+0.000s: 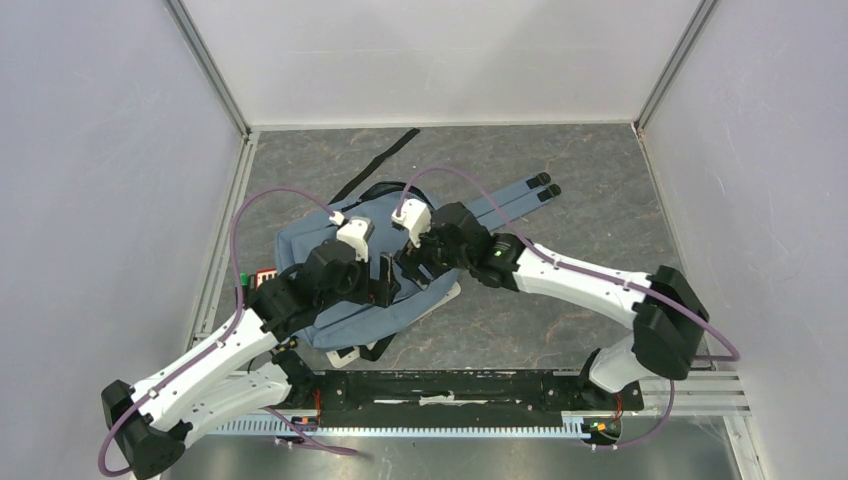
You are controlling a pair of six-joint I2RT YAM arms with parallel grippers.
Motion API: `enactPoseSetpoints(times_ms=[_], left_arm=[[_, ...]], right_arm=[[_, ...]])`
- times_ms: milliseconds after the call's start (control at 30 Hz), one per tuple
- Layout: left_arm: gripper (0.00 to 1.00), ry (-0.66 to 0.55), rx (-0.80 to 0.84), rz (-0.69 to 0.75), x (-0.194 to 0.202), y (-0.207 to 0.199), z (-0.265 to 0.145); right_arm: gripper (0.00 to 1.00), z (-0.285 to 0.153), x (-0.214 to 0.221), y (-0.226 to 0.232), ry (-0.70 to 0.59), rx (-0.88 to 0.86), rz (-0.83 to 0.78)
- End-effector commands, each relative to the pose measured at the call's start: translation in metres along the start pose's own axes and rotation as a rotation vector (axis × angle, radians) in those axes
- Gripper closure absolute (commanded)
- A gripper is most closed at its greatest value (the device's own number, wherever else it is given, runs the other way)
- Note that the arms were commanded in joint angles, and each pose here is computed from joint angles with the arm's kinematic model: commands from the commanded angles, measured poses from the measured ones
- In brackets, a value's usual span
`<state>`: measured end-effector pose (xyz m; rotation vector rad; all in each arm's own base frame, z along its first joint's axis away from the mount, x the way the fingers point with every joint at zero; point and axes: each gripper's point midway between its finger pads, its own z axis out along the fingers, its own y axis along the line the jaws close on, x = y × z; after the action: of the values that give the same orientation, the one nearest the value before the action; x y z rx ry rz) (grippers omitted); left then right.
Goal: Pack the student bag
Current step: Zip the student bag at the center of the board.
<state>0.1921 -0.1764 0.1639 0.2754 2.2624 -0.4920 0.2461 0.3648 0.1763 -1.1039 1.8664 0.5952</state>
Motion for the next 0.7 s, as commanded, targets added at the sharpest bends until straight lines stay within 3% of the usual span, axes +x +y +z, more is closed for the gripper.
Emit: enactPoseSetpoints(times_ms=[0, 367, 667], left_arm=[[0.00, 0.021, 0.038, 0.001, 0.012, -0.002, -0.001], [0.00, 0.007, 0.105, -0.020, 0.017, -0.010, -0.004], [0.00, 0.046, 0.137, 0.014, 0.021, -0.017, 0.000]], right_arm=[[0.18, 0.010, 0.019, 0.006, 0.121, -0.028, -0.032], [0.31, 0.023, 0.052, -0.002, 0.236, 0.033, -0.015], [0.70, 0.023, 0.073, 0.016, 0.243, -0.064, 0.007]])
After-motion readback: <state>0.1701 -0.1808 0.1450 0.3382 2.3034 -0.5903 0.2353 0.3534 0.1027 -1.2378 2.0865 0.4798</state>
